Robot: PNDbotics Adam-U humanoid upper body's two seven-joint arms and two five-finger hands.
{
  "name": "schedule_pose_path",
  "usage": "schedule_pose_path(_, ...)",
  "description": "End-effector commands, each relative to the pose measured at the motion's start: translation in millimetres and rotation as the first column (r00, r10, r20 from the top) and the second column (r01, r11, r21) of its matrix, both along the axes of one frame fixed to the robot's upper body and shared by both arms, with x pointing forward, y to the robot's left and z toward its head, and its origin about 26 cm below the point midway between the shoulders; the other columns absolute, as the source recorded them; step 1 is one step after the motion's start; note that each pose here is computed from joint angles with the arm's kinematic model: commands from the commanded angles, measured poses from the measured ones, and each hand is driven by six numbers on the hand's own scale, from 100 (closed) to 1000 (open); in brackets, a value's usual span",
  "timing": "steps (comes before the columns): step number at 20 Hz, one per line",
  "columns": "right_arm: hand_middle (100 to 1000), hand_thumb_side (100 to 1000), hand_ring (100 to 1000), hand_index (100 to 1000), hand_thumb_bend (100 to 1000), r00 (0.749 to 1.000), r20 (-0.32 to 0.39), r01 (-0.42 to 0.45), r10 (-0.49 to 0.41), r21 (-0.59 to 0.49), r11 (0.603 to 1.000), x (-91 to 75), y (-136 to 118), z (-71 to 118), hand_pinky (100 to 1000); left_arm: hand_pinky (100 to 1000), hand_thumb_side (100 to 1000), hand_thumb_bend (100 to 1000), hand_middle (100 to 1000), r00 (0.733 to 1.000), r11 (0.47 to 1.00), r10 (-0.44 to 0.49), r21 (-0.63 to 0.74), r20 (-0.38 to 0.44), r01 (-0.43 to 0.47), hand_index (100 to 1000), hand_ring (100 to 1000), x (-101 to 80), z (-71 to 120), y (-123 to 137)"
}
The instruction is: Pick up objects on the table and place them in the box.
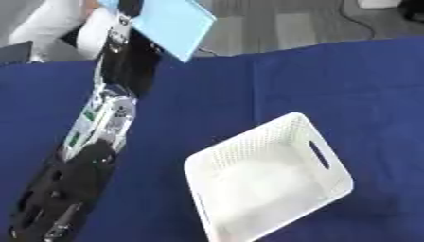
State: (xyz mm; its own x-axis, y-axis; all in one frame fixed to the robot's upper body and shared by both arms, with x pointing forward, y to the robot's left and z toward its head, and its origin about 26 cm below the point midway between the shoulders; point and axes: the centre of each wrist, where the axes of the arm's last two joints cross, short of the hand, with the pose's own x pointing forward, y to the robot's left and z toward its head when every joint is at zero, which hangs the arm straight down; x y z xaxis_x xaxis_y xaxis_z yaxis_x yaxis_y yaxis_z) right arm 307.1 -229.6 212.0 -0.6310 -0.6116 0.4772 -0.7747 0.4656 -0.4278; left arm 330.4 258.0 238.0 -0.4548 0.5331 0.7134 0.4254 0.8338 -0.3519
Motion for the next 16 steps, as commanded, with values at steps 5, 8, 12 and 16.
schedule_pose_path(5, 851, 771, 801, 805, 100, 0.986, 0.166, -0.021, 0.025, -0.023, 1.000, -1.4, 1.2, 8.6, 675, 100, 100, 100, 100, 0.974, 0.975, -0.203, 0.070, -0.100, 0.211, 126, 100, -14.3, 4.8, -35.3)
schedule_pose_path(8, 851, 771, 801, 806, 100, 0.985, 0.168, -0.022, 0.026, -0.024, 0.999, -1.3, 1.7, 9.1, 675, 100, 100, 100, 100, 0.960, 0.960, -0.233, 0.123, -0.153, 0.253, 125, 100, -14.5, -1.1, -42.0)
schedule_pose_path(12, 850, 771, 801, 805, 100, 0.985, 0.169, -0.024, 0.028, -0.026, 0.999, -1.2, 2.2, 9.6, 675, 100, 100, 100, 100, 0.942, 0.925, -0.244, 0.235, -0.231, 0.297, 123, 100, -12.7, -13.2, -44.6)
schedule_pose_path(16, 850, 771, 801, 806, 100, 0.985, 0.171, -0.024, 0.028, -0.028, 0.999, -1.2, 2.1, 9.9, 675, 100, 562, 100, 100, 0.949, 0.881, -0.184, 0.386, -0.255, 0.274, 120, 100, -9.5, -23.8, -35.2)
